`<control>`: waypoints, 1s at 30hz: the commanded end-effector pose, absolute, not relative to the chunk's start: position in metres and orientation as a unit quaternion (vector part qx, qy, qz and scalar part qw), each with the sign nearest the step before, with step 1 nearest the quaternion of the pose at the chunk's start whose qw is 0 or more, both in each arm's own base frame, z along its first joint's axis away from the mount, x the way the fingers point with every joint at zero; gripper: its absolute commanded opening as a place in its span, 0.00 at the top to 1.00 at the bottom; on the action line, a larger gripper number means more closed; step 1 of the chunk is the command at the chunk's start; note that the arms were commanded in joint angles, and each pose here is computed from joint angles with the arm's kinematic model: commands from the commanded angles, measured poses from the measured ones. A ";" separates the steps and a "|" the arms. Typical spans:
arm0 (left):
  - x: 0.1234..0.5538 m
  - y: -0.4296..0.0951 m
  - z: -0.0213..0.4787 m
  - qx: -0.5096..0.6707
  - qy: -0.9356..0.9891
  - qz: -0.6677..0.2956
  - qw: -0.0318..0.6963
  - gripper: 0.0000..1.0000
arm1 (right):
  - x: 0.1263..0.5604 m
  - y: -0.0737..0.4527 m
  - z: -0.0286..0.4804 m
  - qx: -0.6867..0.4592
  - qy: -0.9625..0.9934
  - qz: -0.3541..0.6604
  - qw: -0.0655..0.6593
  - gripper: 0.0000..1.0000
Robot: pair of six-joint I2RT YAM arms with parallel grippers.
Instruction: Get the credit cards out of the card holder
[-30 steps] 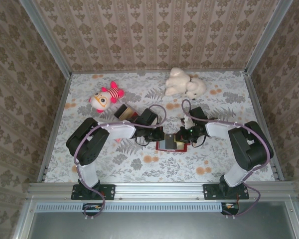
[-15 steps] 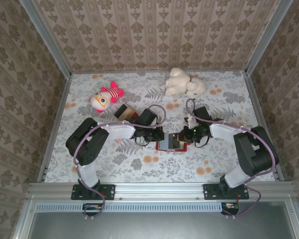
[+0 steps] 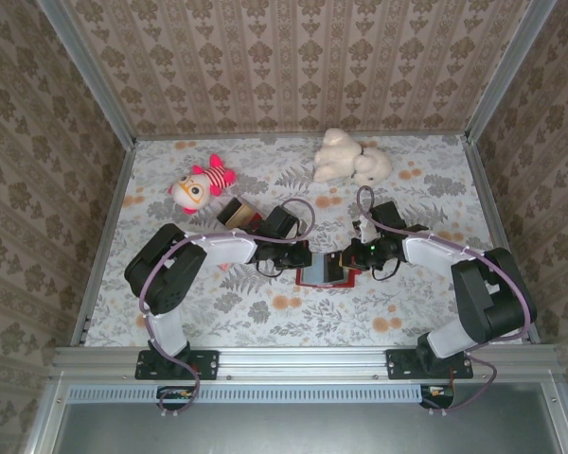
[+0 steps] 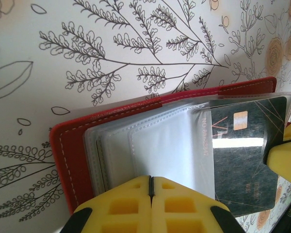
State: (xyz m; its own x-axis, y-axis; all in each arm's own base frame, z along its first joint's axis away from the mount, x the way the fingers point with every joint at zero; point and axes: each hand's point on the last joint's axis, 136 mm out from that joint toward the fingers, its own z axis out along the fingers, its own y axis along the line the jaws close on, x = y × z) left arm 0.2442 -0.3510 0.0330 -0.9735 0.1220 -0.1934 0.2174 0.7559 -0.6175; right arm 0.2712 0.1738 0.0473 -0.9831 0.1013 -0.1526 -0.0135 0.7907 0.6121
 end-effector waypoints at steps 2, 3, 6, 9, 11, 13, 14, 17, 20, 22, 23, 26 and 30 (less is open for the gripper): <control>0.235 -0.320 0.010 0.075 0.956 -0.280 0.051 1.00 | 0.265 0.167 0.042 0.032 0.946 0.311 0.083 0.96; 0.235 -0.320 0.010 0.075 0.956 -0.280 0.051 1.00 | 0.265 0.168 0.043 0.031 0.945 0.316 0.082 0.96; 0.236 -0.321 0.010 0.074 0.955 -0.282 0.052 1.00 | 0.266 0.176 0.044 0.025 0.937 0.340 0.076 0.96; 0.236 -0.323 0.012 0.076 0.953 -0.289 0.052 1.00 | 0.268 0.182 0.042 0.022 0.933 0.353 0.068 0.95; 0.237 -0.325 0.015 0.077 0.951 -0.295 0.055 1.00 | 0.269 0.183 0.039 0.023 0.933 0.353 0.064 0.95; 0.238 -0.326 0.019 0.078 0.949 -0.299 0.059 1.00 | 0.270 0.181 0.037 0.024 0.936 0.347 0.061 0.94; 0.237 -0.326 0.020 0.079 0.949 -0.298 0.059 1.00 | 0.270 0.180 0.035 0.024 0.938 0.340 0.062 0.93; 0.239 -0.325 0.021 0.078 0.950 -0.295 0.061 1.00 | 0.269 0.172 0.032 0.026 0.946 0.317 0.063 0.87; 0.238 -0.326 0.018 0.078 0.951 -0.294 0.059 1.00 | 0.269 0.176 0.036 0.023 0.941 0.333 0.063 0.78; 0.238 -0.325 0.017 0.077 0.951 -0.293 0.057 1.00 | 0.269 0.180 0.037 0.023 0.937 0.344 0.062 0.77; 0.237 -0.325 0.016 0.077 0.951 -0.293 0.056 1.00 | 0.270 0.181 0.037 0.023 0.935 0.348 0.061 0.77; 0.237 -0.325 0.014 0.076 0.951 -0.294 0.054 1.00 | 0.272 0.186 0.036 0.025 0.931 0.360 0.058 0.77; 0.236 -0.324 0.012 0.075 0.952 -0.293 0.052 1.00 | 0.275 0.190 0.033 0.028 0.927 0.370 0.054 0.77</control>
